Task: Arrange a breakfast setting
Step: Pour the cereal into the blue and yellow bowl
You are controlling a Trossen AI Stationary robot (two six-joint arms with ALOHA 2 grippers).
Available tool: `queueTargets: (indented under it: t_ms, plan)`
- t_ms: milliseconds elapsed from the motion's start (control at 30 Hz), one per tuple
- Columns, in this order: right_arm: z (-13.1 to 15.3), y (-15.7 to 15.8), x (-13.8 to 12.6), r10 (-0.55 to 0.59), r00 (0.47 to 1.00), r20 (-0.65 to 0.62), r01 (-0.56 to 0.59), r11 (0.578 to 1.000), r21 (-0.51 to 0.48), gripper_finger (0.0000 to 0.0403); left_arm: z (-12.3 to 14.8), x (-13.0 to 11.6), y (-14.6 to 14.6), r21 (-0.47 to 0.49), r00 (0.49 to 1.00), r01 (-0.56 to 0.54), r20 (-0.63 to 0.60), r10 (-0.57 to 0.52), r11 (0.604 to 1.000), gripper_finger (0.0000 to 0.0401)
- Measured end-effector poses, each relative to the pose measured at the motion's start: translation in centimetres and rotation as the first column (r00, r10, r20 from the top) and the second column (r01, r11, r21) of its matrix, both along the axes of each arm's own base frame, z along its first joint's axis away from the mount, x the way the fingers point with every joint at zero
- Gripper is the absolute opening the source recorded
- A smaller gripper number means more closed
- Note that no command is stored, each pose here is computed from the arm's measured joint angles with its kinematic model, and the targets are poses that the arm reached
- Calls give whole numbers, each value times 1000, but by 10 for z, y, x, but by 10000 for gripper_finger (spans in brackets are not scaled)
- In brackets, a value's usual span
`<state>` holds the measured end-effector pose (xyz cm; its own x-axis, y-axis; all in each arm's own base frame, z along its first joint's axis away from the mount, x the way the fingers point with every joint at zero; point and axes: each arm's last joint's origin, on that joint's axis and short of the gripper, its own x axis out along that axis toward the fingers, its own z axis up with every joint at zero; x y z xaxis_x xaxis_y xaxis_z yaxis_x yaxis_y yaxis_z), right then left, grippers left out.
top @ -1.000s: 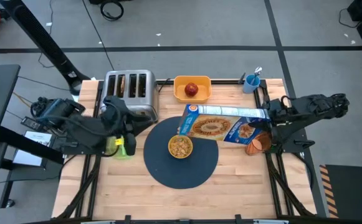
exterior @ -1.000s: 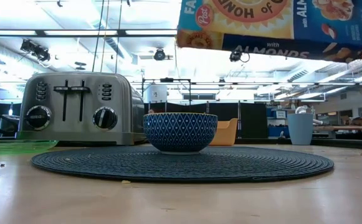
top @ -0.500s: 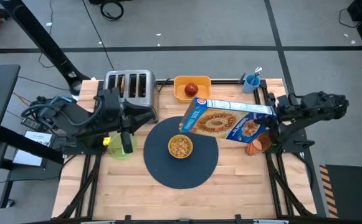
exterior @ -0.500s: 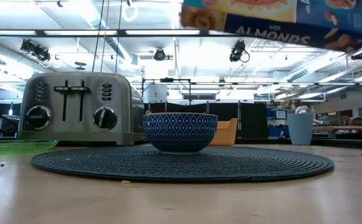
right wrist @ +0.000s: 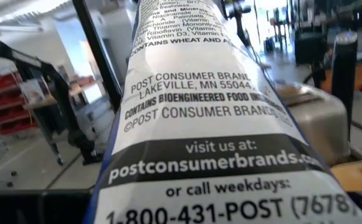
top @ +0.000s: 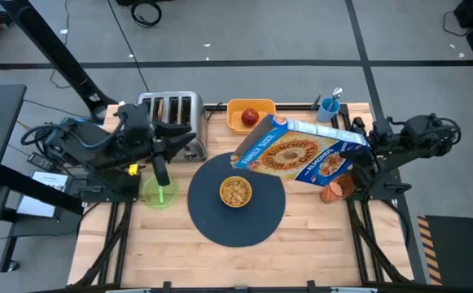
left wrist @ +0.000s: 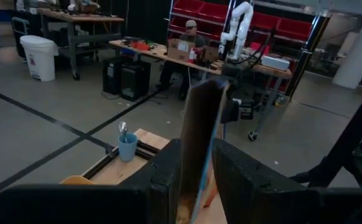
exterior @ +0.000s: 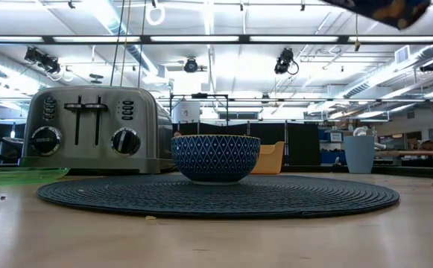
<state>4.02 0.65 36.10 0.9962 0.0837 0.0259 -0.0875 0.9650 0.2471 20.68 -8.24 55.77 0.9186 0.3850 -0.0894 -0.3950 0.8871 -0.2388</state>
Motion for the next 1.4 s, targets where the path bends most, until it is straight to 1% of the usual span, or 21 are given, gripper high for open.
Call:
queueTargets:
  t_ms: [167,400,467,567,733,800,867,933,1000,1100,1233,1400]
  plan:
    - [14,-1,-1,-9,989,148,12,1000,-16,176,1,-2,1,-28,1000,-15,16,15,999,101]
    - [34,-2,-7,-25,938,346,36,999,-26,176,0,-1,1,-23,999,-29,14,30,999,143]
    - [39,-3,-8,-32,916,401,46,999,-25,176,-2,5,0,-21,999,-36,8,36,999,158]
    - [48,-4,-11,-44,875,482,64,998,-25,176,-10,20,-6,-7,999,-47,-22,46,999,182]
    - [64,-3,-12,-37,777,628,84,995,-45,176,-20,52,-18,40,998,-49,-33,51,998,222]
    - [67,-1,-8,-24,763,646,78,995,-55,176,-24,69,-22,67,999,-35,-26,37,997,238]
    - [68,2,0,-6,762,648,66,995,-68,176,-27,85,-25,94,1000,-22,-10,23,995,253]
    - [70,6,8,6,763,647,57,995,-76,176,-28,98,-25,113,1000,-1,21,-1,994,267]
    - [71,9,14,18,752,658,46,996,-80,176,-27,108,-25,127,997,26,63,-34,992,279]
    - [75,12,23,34,729,683,32,996,-85,176,-26,121,-25,175,991,67,105,-87,982,293]
    - [74,17,34,46,746,664,26,995,-98,176,-26,130,-29,246,983,90,136,-126,965,299]
    - [73,22,47,65,751,657,12,994,-112,176,-23,136,-29,256,971,85,196,-138,963,300]
